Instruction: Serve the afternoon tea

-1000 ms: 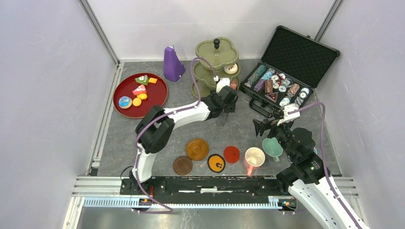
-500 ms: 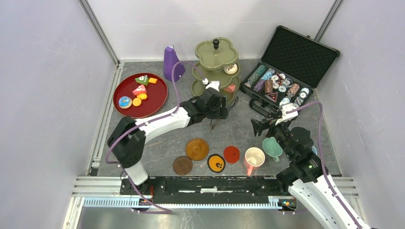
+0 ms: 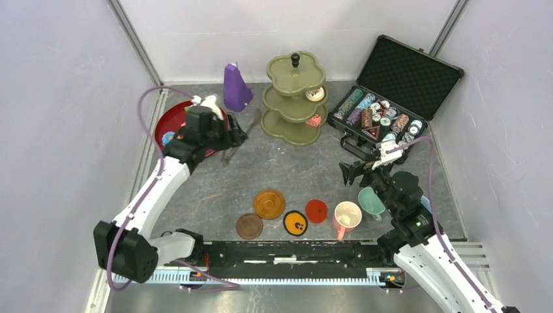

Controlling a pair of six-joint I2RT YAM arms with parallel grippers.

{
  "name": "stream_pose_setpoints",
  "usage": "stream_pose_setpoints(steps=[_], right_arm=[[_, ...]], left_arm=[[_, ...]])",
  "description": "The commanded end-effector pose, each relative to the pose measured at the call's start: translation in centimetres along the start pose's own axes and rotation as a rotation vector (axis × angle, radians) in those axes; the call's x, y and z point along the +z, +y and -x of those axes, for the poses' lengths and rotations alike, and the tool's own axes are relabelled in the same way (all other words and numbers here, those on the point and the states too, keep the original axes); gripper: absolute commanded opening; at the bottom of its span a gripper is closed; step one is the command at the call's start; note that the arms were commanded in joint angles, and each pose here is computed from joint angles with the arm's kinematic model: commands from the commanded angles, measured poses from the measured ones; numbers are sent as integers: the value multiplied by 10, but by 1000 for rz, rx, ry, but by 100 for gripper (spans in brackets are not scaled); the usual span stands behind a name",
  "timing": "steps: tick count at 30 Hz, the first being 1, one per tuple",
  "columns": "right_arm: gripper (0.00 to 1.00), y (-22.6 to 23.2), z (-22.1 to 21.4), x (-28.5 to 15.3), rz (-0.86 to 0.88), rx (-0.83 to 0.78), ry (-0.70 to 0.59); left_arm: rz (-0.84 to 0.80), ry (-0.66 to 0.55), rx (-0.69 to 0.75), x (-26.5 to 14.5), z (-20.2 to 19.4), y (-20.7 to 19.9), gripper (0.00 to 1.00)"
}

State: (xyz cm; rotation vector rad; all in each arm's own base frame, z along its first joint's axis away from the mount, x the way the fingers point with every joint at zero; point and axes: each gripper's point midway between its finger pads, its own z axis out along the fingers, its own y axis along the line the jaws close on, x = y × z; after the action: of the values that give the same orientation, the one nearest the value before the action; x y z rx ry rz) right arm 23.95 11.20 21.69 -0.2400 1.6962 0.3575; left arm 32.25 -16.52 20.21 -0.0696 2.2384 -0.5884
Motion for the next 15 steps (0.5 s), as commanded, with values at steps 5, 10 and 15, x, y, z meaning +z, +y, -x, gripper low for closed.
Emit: stream_pose_setpoints(steps=[5, 10, 15], right_arm=[[98, 12, 18, 9, 58, 16, -54], [98, 12, 16, 8, 58, 19, -54], [98, 11, 16, 5, 56, 20, -55]], left_arm=[[380, -40, -174, -54, 39, 137, 75], [545, -222, -356, -58, 58, 191, 76], [699, -317, -386, -64, 76, 225, 77]])
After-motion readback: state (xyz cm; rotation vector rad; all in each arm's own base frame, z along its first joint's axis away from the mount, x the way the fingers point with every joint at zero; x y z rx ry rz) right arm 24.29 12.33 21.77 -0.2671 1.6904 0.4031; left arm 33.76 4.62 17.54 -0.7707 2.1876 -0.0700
